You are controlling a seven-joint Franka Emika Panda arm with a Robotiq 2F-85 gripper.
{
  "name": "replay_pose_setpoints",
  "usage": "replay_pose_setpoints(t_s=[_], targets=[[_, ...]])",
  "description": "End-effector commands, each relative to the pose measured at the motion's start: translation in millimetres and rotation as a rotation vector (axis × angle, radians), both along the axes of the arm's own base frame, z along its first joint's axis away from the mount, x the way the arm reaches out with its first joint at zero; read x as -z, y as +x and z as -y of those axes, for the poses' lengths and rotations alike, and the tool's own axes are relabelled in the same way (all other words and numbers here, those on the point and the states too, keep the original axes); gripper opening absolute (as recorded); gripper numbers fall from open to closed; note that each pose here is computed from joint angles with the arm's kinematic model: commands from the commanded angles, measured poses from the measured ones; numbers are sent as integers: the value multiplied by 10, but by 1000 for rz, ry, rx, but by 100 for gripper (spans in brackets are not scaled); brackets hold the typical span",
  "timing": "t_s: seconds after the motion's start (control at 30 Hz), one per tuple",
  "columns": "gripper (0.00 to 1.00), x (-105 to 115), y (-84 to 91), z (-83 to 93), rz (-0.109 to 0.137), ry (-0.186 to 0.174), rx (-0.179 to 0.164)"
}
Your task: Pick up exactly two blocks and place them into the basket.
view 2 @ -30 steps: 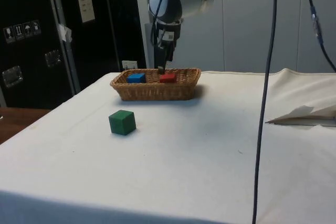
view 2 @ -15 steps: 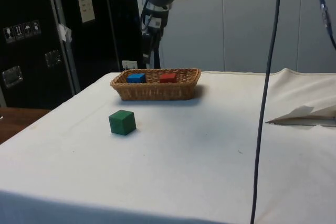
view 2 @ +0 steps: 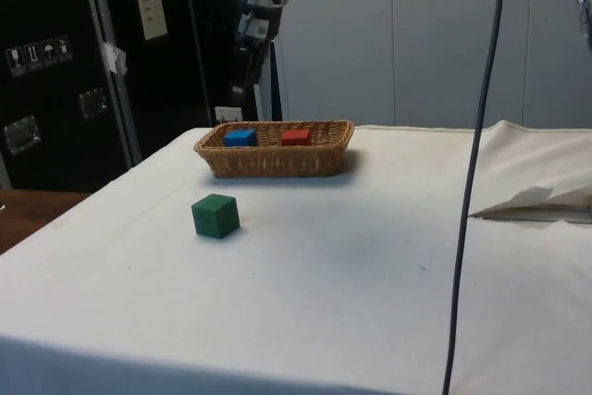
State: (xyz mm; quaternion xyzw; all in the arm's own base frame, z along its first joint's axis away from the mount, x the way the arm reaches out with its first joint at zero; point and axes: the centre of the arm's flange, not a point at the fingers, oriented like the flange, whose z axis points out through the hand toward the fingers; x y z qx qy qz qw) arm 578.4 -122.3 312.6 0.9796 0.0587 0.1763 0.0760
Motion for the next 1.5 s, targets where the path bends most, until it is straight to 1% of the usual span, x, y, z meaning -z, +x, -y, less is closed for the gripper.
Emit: replay_pose_setpoints(t_s=[0.0, 0.13, 0.17, 0.2, 0.23, 0.27, 0.43, 0.47, 0.5, 0.57, 0.6, 0.7, 0.73, 0.77, 0.97, 1.0, 1.03, 1.07, 1.1, 1.23, 1.27, 1.3, 1.33, 1.37, 1.47], targets=[[100, -5, -7, -9, 1, -11, 0], [100, -48, 19, -148, 17, -5, -26], [100, -49, 22, -119, 12, 6, -23], [100, -57, 27, -181, 22, -3, -31], [100, -58, 29, -197, 24, -3, -35], [100, -67, 40, -245, 33, -2, -43], [100, -29, 57, -351, 52, -14, -63], [100, -60, 55, -347, 45, 4, -64], [100, -9, 58, -367, 54, -18, -66], [100, 24, 64, -406, 61, -26, -72], [100, 51, 78, -446, 68, -35, -78], [100, 98, 91, -503, 78, -46, -88], [100, 58, 81, -539, 76, -23, -97], [100, 123, 104, -552, 85, -54, -95], [100, 182, 137, -689, 101, -71, -114], [100, 141, 127, -730, 100, -49, -124], [100, 181, 147, -712, 105, -73, -116], [100, 187, 154, -751, 106, -73, -121], [100, 180, 170, -809, 116, -74, -128], [100, 176, 200, -940, 127, -71, -139], [100, 177, 205, -1022, 130, -66, -146], [100, 177, 206, -1053, 130, -62, -148], [100, 150, 186, -1061, 128, -47, -155], [100, 180, 204, -1084, 130, -60, -151], [100, 205, 204, -1198, 129, -50, -159]])
